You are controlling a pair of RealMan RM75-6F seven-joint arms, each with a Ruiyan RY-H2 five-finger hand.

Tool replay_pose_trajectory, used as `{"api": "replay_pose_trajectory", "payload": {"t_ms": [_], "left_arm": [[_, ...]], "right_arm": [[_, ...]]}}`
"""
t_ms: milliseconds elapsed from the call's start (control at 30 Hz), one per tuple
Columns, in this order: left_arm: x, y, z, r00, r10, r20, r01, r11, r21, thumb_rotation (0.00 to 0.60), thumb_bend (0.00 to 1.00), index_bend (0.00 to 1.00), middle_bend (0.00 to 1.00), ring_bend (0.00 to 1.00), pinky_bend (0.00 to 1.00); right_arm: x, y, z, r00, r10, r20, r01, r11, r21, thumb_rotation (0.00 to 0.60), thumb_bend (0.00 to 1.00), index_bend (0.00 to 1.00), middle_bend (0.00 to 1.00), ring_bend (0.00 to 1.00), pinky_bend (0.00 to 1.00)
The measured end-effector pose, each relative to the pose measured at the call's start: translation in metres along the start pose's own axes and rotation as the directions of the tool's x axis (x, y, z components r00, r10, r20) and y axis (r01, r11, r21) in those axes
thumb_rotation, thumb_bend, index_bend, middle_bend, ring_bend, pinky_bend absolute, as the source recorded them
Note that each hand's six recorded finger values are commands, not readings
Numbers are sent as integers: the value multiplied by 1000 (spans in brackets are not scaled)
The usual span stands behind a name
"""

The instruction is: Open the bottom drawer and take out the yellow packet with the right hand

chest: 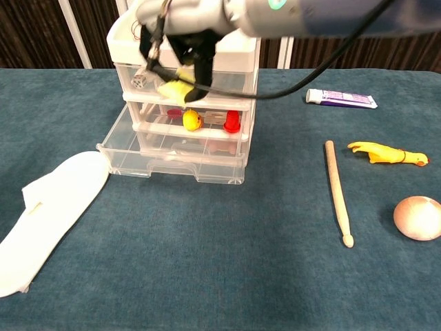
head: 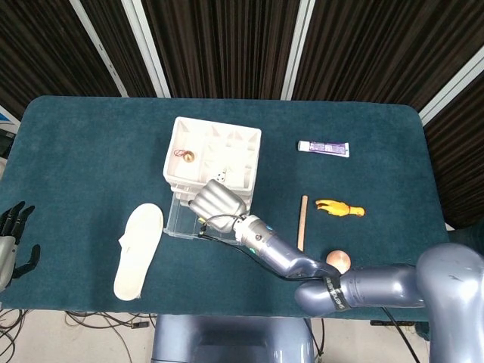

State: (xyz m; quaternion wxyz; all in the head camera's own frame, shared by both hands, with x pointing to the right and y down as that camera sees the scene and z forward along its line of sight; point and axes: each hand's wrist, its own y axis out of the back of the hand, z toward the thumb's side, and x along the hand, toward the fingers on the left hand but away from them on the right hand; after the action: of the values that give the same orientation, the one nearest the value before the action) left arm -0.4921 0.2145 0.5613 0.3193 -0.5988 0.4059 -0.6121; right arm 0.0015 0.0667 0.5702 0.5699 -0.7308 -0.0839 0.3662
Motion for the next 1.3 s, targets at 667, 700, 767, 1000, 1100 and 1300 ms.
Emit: {"api": "replay_pose_trajectory", "payload": {"t_ms": [667, 700, 767, 1000, 1100, 1300], "left_arm": [[-1, 0, 0, 1000, 6, -7, -5, 1000, 12, 600, 463, 54, 0, 0, 108], [-1, 0, 0, 1000, 6, -7, -6, 1000, 12, 600, 463, 54, 0, 0, 109], [-1, 0, 0, 1000, 7, -8, -7, 1000, 12, 600, 463, 54, 0, 0, 109], [-1, 0, 0, 1000, 3, -5, -3, 1000, 11, 600, 463, 54, 0, 0, 115], [-1, 0, 0, 1000, 2, -3, -2, 1000, 11, 600, 463, 54, 0, 0, 116], [-1, -1, 1, 1000, -3, 3, 3, 1000, 14, 600, 463, 54, 0, 0, 125]], "right_arm": [[106, -20, -96, 980, 71, 188, -73, 997, 8, 600, 411, 598, 1000, 1000, 1000], [106, -27, -98, 978, 83, 192, -86, 996, 4, 600, 411, 599, 1000, 1000, 1000], [106, -39, -100, 975, 104, 196, -106, 994, 0, 600, 411, 603, 1000, 1000, 1000], [95, -90, -98, 962, 190, 198, -187, 982, -35, 600, 411, 604, 1000, 1000, 1000], [89, -111, -96, 955, 221, 200, -217, 975, -41, 600, 411, 604, 1000, 1000, 1000], [82, -149, -93, 935, 291, 202, -287, 957, -52, 600, 403, 605, 1000, 1000, 1000]]}}
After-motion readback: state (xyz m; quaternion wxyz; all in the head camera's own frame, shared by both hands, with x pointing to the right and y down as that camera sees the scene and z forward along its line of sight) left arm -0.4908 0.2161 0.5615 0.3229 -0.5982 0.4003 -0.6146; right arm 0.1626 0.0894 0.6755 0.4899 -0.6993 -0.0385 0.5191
